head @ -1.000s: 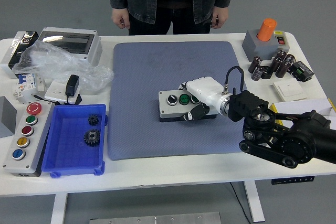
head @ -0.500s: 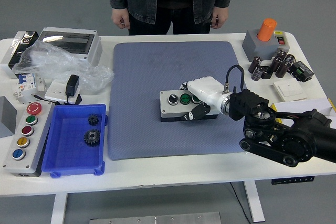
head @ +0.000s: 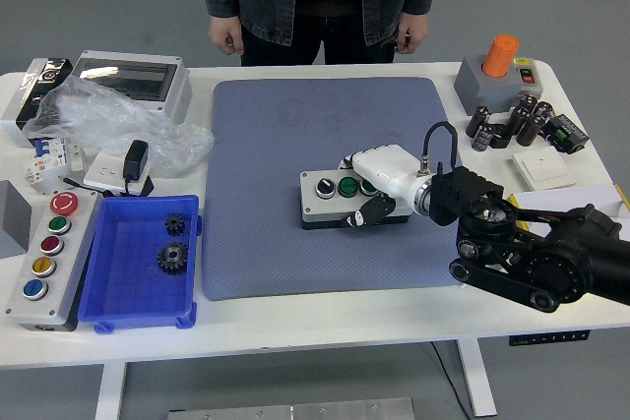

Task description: Pick up the button,place it on the desk,press the button,press the button

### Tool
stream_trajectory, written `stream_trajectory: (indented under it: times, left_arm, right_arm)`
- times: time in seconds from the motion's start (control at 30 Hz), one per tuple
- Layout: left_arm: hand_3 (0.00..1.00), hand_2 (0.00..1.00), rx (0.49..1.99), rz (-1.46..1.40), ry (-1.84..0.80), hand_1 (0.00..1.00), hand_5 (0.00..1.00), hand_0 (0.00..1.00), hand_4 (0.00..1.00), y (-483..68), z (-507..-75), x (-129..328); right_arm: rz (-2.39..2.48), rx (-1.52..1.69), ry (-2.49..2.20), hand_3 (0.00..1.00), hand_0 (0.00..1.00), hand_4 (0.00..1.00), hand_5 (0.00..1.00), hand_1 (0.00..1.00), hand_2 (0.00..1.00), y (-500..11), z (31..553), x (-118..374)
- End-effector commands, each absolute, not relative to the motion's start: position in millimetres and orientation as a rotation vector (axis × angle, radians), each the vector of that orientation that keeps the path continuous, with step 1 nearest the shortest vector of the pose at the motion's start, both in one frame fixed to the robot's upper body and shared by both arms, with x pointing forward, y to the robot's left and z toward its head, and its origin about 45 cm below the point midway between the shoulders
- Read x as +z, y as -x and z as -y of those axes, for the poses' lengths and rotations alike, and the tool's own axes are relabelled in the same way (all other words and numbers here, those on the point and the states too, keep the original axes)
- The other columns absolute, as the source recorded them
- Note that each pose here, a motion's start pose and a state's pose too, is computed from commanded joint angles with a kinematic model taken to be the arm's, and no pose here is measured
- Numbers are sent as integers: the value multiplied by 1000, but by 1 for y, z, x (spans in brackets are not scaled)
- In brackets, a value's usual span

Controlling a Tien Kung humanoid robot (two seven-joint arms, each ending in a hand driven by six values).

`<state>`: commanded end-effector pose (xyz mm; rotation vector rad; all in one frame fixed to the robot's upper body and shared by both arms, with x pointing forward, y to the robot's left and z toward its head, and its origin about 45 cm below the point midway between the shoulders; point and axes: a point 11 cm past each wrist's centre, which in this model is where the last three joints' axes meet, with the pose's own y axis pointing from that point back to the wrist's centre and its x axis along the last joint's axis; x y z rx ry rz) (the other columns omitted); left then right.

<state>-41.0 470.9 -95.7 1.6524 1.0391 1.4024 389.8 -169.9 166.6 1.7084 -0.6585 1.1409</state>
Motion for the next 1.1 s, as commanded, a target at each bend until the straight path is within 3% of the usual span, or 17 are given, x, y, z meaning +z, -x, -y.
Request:
stream_trajectory:
  times: [0.1,0.13,1.1]
  left_arm:
    - [642,644,1400,-1040,-1653,706,370,690,655,41,-471,-96]
    - [642,644,1400,-1040,-1654,706,369,690,653,41,-471,-96]
    - [633,637,1377,-1040,-1660,705,362,691,646,41,-468,-97]
  right_arm:
    - [658,1140,-1709,777,817,997,413,816,833,-390,170,167]
    - [657,1140,-1709,814,825,998,499,821,836,-390,170,167]
    - [687,1164,-1753,868,820,998,562,821,842,-391,164,192]
